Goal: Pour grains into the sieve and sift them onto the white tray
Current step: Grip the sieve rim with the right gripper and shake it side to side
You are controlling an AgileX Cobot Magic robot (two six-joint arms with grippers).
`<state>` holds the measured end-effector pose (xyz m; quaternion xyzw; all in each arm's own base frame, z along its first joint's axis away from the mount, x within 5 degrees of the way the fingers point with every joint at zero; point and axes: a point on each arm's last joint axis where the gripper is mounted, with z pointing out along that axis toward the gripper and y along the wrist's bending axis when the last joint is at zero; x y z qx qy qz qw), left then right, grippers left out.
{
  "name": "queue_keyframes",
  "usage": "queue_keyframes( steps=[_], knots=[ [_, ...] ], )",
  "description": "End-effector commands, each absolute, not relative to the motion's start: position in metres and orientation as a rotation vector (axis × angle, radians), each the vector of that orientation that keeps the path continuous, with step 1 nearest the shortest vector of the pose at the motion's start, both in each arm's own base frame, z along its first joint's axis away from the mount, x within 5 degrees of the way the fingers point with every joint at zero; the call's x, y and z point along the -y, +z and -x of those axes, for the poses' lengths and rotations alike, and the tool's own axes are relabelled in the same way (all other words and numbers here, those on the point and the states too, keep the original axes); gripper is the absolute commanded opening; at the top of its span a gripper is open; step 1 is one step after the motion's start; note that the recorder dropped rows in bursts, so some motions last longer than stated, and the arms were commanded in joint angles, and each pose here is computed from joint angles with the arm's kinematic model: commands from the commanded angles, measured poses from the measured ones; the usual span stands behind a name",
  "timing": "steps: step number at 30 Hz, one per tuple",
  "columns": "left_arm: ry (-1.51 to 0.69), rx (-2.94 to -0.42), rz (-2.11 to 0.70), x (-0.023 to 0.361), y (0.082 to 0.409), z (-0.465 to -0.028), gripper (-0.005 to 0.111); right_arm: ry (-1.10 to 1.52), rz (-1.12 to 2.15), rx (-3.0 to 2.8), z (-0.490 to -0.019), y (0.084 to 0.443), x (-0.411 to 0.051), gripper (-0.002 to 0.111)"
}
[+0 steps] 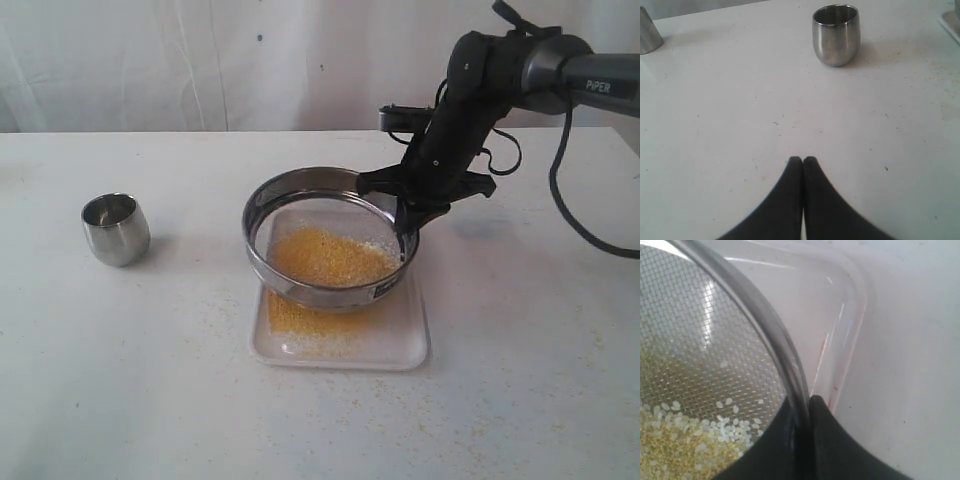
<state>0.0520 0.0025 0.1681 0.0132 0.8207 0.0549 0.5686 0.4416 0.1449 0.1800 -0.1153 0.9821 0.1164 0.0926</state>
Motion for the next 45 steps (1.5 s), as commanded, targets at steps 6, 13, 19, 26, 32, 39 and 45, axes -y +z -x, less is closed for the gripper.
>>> queue_keyframes(
  steps=[6, 13, 19, 26, 32, 39, 45],
  knots=[
    [0.114, -1.930, -0.026, -0.002, 0.167, -0.052, 0.000, 0.374, 0.299, -2.843, -0.445, 0.187, -0.147, 0.000],
    [0.114, -1.930, -0.026, -0.002, 0.167, -0.052, 0.000, 0.362, 0.279, -2.862, -0.446, 0.185, -0.137, 0.000],
    [0.114, -1.930, -0.026, -0.002, 0.167, -0.052, 0.000, 0.346, 0.462, -2.941, -0.434, 0.179, -0.140, 0.000],
    [0.114, -1.930, -0.026, -0.002, 0.167, -0.052, 0.000, 0.310, 0.393, -2.992, -0.431, 0.176, -0.134, 0.000],
    [0.114, -1.930, -0.026, -0.002, 0.167, -0.052, 0.000, 0.384, 0.366, -3.003, -0.430, 0.176, -0.136, 0.000],
    [0.114, -1.930, -0.026, -0.002, 0.167, -0.052, 0.000, 0.348, 0.436, -2.897, -0.436, 0.175, -0.144, 0.000],
    [0.114, -1.930, -0.026, -0.002, 0.167, -0.052, 0.000, 0.345, 0.536, -2.978, -0.425, 0.174, -0.147, 0.000]
  ],
)
